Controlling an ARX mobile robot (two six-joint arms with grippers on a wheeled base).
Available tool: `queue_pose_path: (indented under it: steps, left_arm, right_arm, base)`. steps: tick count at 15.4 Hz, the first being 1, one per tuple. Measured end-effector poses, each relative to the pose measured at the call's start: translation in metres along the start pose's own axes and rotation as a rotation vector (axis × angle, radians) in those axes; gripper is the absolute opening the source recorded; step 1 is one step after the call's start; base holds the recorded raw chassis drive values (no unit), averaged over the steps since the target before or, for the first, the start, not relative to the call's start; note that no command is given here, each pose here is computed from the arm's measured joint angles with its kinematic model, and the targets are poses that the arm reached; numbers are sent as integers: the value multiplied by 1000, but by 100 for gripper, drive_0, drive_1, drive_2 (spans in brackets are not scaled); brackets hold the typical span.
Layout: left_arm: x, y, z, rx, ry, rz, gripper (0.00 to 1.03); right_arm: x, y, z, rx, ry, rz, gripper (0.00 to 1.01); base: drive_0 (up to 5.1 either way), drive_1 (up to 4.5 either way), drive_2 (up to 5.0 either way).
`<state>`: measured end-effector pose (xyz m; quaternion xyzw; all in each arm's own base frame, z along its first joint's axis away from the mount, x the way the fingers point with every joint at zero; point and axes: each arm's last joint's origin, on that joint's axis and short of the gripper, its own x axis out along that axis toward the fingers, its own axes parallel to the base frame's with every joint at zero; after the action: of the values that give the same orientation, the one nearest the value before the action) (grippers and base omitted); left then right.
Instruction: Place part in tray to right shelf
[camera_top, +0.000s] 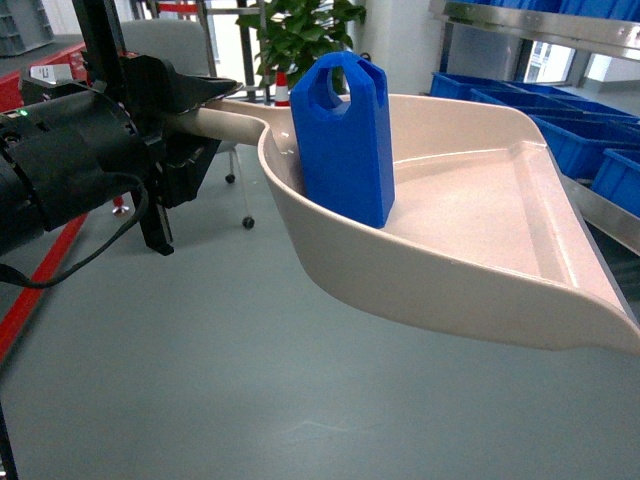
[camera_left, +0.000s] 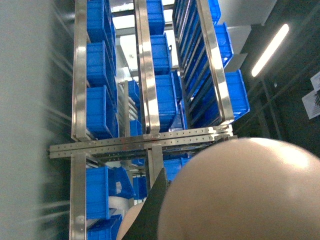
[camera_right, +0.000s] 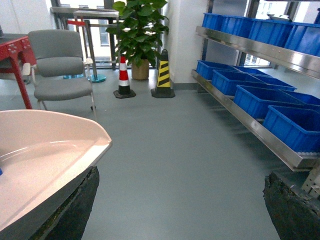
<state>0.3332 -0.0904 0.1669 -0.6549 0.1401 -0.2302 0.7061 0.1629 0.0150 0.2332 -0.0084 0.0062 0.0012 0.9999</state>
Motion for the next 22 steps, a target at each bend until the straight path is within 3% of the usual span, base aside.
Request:
queue_pose_path:
  steps: [22]
  left_arm:
    - [0,0,0,0,1,0,14]
  right_arm:
    - [0,0,0,0,0,0,98]
  base:
    - [-163,-163,-163]
